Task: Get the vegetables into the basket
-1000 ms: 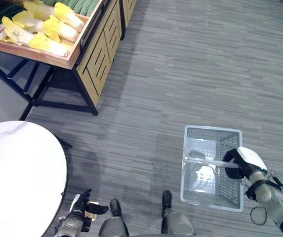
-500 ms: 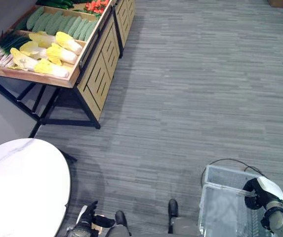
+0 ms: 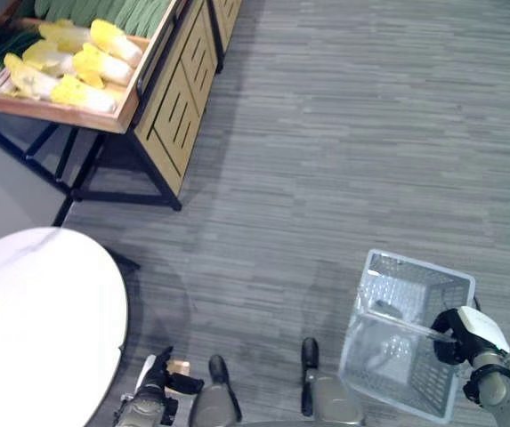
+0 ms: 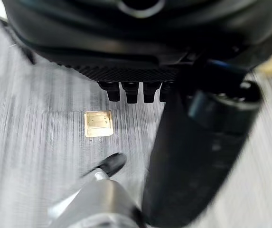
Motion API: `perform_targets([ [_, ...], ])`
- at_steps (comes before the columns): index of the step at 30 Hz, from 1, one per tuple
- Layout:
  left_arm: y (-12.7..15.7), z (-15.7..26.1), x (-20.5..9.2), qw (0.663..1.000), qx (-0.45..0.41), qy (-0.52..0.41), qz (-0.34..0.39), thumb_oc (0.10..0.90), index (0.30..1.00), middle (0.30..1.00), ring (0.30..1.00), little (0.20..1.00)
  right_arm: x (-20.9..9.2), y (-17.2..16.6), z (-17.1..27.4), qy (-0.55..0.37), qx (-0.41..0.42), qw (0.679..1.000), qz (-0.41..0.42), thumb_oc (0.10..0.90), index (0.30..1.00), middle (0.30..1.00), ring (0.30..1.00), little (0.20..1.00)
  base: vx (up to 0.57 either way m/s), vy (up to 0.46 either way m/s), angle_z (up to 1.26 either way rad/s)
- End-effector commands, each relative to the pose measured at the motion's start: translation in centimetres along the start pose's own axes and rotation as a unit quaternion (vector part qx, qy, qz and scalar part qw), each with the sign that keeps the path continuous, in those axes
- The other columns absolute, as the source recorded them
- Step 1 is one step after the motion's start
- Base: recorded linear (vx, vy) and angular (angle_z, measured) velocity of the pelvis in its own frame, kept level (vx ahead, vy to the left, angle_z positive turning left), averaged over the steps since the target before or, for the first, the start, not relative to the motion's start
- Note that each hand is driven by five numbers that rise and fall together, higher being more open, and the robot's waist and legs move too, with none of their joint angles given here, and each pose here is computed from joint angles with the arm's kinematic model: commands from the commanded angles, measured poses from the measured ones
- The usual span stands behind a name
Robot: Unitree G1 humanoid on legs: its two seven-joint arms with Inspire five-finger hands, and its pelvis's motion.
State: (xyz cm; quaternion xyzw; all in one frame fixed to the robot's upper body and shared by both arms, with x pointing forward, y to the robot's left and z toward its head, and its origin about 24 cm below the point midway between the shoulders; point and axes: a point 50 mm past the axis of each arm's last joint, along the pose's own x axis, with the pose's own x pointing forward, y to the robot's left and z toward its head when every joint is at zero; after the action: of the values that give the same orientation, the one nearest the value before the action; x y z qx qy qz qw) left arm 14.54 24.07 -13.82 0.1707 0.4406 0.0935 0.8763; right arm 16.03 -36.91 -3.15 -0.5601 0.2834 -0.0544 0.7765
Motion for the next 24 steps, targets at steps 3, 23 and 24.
perform_targets([
  [3,1.0,-0.6,0.0,0.999,0.043,0.012,0.020,0.900,1.000,1.000,1.000,1.000,1.4,-6.6,1.2,-0.033,0.019,0.988,-0.148,0.400,0.300,0.300,0.300,0.300,0.22,0.064,-0.26],
  [23,3.1,1.3,0.6,0.996,0.069,-0.024,0.043,0.900,1.000,1.000,1.000,1.000,2.8,-2.3,4.1,-0.028,0.052,0.993,-0.098,0.400,0.300,0.300,0.300,0.300,0.21,0.198,-0.30],
  [24,3.1,1.3,0.6,0.996,0.069,-0.024,0.043,0.900,1.000,1.000,1.000,1.000,2.8,-2.3,4.1,-0.028,0.052,0.993,-0.098,0.400,0.300,0.300,0.300,0.300,0.14,0.137,-0.42],
])
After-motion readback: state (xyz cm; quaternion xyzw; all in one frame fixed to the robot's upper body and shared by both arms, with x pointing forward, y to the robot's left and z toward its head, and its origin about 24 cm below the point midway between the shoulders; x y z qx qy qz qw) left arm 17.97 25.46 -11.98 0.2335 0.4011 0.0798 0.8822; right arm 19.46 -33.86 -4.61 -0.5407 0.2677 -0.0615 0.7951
